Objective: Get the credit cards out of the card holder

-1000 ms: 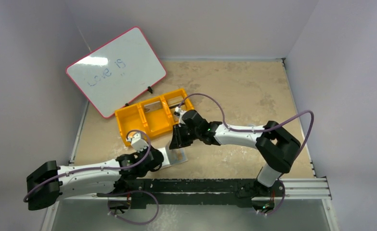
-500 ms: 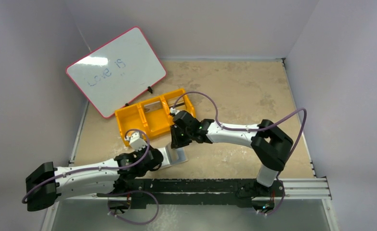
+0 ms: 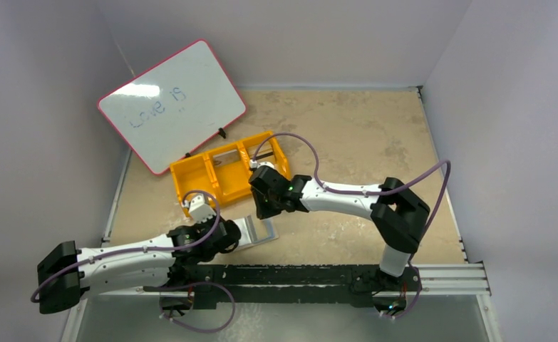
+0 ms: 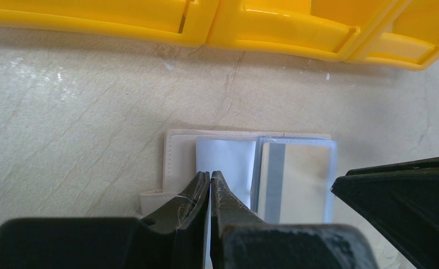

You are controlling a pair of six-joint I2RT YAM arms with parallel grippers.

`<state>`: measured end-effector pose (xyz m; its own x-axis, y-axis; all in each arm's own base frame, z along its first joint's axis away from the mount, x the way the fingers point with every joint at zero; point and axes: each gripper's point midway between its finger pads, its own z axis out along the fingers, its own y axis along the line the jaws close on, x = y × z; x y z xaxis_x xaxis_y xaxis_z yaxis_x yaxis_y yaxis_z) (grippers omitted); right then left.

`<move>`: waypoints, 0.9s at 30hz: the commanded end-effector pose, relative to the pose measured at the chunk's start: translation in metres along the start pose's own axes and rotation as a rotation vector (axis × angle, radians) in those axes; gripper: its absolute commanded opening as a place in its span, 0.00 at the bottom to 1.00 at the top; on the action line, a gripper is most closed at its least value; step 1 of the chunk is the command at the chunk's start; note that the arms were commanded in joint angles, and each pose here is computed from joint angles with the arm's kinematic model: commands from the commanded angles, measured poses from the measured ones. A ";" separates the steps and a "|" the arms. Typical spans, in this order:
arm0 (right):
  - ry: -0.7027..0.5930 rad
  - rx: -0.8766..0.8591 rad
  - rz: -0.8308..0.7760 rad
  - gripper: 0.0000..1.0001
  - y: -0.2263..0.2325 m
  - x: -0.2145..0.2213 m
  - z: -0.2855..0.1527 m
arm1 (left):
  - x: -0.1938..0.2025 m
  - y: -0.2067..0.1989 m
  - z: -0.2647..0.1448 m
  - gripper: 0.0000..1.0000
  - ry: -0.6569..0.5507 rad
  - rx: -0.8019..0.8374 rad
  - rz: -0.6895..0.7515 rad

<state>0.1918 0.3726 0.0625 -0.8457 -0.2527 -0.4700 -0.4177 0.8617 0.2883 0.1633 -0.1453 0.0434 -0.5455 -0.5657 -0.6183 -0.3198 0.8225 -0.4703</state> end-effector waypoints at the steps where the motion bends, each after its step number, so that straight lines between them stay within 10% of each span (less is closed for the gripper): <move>1: -0.023 -0.002 -0.018 0.24 0.007 -0.009 -0.002 | -0.018 -0.006 -0.007 0.04 -0.056 -0.005 -0.010; 27: 0.069 -0.068 0.120 0.44 -0.009 0.036 0.000 | 0.032 0.023 0.016 0.00 0.067 -0.034 -0.009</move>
<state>0.1675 0.3565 0.0379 -0.8983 -0.2176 -0.3817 -0.3606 0.8614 0.3576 0.1616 -0.1430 0.0177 -0.5409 -0.5862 -0.6032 -0.3475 0.8088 -0.4745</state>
